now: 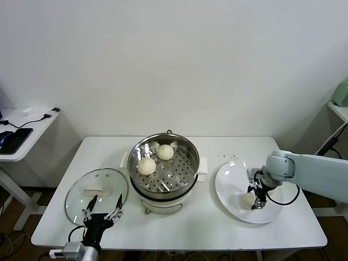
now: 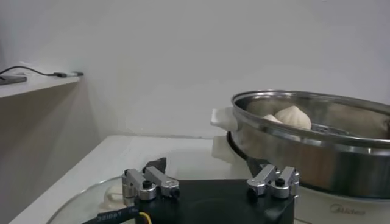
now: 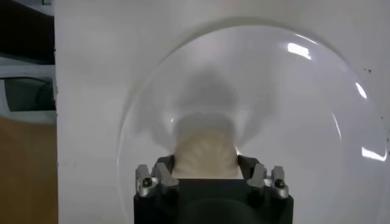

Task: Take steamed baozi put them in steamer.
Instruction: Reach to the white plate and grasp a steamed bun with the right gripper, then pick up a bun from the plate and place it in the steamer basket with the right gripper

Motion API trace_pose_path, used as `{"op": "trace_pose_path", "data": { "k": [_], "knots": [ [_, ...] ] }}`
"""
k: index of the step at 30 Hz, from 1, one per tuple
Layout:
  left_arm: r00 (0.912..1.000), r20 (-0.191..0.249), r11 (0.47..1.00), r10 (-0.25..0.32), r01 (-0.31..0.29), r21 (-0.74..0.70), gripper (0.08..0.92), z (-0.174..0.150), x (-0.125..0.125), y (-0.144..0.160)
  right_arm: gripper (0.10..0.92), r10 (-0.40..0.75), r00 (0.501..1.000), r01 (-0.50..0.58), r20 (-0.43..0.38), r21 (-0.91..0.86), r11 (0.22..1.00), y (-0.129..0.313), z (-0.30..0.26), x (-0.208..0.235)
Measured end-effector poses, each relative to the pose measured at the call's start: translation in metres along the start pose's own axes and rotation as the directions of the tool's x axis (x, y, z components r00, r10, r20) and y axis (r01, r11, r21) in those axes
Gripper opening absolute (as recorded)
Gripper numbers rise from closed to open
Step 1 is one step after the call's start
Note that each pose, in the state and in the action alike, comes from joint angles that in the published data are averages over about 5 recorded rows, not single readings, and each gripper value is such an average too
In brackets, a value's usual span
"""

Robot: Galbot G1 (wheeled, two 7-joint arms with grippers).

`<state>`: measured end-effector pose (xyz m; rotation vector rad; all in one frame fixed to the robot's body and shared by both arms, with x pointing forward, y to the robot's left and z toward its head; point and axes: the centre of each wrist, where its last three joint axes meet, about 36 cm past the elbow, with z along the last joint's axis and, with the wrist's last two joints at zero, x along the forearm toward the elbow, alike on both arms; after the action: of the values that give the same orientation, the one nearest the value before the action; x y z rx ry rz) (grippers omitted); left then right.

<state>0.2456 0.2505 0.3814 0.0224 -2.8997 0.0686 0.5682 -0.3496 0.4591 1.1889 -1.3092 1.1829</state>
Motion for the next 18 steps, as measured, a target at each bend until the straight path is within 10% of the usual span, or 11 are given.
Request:
{"op": "trace_pose_path", "data": {
  "k": [18],
  "knots": [
    [0.9999, 0.014, 1.0, 0.006, -0.006, -0.005, 0.823, -0.008, 0.004, -0.002, 0.636, 0.077, 0.995, -0.09, 0.06, 0.26, 0.961, -0.051, -0.078, 0.161]
  ]
}}
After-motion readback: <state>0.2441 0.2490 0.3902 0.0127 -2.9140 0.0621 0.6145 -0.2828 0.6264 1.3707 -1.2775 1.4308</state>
